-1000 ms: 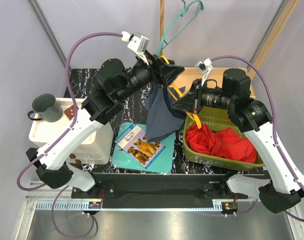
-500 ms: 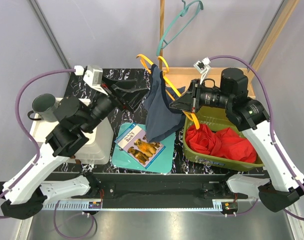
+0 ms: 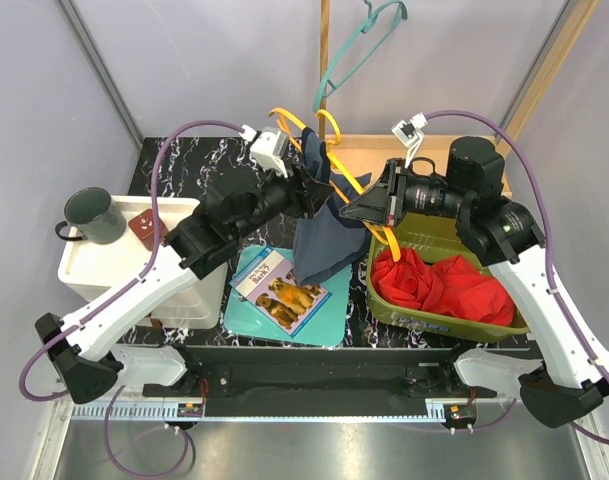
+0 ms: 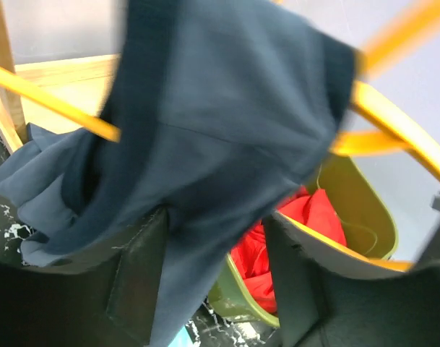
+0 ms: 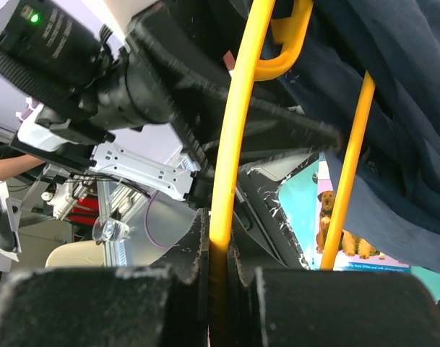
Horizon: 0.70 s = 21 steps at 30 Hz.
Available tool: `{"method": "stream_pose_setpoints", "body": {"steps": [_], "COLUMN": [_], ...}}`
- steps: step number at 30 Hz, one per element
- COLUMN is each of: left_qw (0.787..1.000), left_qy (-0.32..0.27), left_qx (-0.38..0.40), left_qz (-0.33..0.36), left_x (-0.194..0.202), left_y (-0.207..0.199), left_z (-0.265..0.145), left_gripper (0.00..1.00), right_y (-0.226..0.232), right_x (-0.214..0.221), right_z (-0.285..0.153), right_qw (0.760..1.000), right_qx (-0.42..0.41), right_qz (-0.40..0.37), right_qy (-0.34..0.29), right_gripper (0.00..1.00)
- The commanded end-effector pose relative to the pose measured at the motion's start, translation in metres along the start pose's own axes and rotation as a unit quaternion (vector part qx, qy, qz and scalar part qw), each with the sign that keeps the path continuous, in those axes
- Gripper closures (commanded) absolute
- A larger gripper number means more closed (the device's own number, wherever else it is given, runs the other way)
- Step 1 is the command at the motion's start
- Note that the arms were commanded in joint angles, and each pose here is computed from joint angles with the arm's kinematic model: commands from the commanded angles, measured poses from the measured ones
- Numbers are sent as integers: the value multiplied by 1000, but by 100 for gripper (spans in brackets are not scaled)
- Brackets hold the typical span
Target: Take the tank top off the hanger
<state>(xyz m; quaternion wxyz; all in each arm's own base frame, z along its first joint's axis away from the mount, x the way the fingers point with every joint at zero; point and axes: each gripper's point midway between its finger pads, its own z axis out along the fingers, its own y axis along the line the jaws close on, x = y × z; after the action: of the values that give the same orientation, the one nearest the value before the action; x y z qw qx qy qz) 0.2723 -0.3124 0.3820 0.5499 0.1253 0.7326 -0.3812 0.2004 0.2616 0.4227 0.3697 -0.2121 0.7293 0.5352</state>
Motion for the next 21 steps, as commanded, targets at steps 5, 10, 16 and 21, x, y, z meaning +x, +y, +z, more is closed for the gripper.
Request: {"method": "stream_pose_setpoints", "body": {"steps": [5, 10, 16, 21], "left_qw": [997, 995, 988, 984], "left_qy": [-57, -70, -93, -115], "left_qx": [24, 55, 119, 133], "left_qz": [-37, -32, -10, -40], "left_x": [-42, -64, -81, -89], "left_y": [-8, -17, -41, -44], "left_z": [-5, -16, -43, -61], "left_gripper": [72, 100, 100, 100], "right_y": [31, 21, -9, -24], "right_x": [-13, -9, -3, 14], "right_z": [-15, -15, -17, -13], "right_qw": [998, 998, 996, 997], "right_qx": [-38, -19, 51, 64], "right_qz": [-40, -33, -13, -6], "right_qy": [-40, -45, -72, -50], "right_gripper": [100, 100, 100, 100]}}
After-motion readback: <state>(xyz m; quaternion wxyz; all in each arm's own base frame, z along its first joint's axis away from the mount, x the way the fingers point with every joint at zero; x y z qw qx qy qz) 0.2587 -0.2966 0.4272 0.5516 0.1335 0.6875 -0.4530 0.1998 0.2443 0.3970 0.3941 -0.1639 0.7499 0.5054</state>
